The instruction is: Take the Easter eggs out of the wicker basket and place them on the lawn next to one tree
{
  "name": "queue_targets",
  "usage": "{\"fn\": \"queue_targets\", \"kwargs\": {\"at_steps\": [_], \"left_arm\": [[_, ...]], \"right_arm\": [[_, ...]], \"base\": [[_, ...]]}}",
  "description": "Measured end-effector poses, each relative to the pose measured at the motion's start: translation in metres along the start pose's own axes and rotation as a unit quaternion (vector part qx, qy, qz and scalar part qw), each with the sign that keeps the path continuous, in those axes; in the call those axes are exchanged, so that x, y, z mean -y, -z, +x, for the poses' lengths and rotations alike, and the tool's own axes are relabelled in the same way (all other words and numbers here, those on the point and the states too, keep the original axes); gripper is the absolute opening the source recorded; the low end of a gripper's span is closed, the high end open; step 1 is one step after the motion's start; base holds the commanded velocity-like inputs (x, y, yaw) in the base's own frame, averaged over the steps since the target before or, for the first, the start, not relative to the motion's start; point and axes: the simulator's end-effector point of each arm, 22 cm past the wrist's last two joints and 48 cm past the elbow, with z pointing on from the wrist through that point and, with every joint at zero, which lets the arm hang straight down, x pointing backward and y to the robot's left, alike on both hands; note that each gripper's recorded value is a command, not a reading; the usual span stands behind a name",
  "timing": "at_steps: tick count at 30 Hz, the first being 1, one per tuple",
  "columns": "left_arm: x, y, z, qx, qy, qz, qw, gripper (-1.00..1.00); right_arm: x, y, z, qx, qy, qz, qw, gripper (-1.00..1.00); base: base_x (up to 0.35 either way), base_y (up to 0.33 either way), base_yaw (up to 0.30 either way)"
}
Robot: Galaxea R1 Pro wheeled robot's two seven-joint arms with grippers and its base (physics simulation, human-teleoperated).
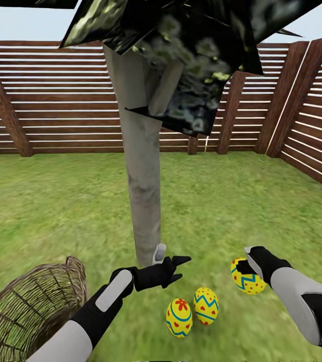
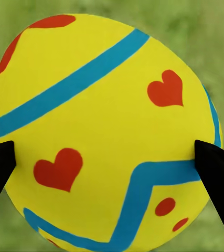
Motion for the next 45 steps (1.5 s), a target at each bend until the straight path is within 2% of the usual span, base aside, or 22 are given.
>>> {"fn": "queue_targets", "kwargs": {"at_steps": [10, 15, 20, 45], "left_arm": [[-0.021, -0.005, 0.001, -0.005, 0.018, -0.007, 0.9998, 1.0], [-0.032, -0.008, 0.003, -0.008, 0.027, -0.011, 0.9995, 1.0], [-0.042, -0.01, 0.004, -0.01, 0.036, -0.015, 0.9992, 1.0], [-0.094, -0.02, 0.013, -0.022, 0.082, -0.032, 0.9958, 1.0]], "right_arm": [[-0.01, -0.019, 0.014, -0.017, 0.007, -0.003, 0.9998, -1.0], [-0.017, -0.029, 0.021, -0.026, 0.009, -0.016, 0.9995, -1.0], [-0.019, -0.04, 0.022, -0.018, 0.01, -0.017, 0.9996, -1.0], [-0.035, -0.086, 0.065, -0.064, 0.024, -0.019, 0.9975, -1.0]], "base": [[0.0, 0.0, 0.0], [0.0, 0.0, 0.0], [0.0, 0.0, 0.0], [0.0, 0.0, 0.0]]}}
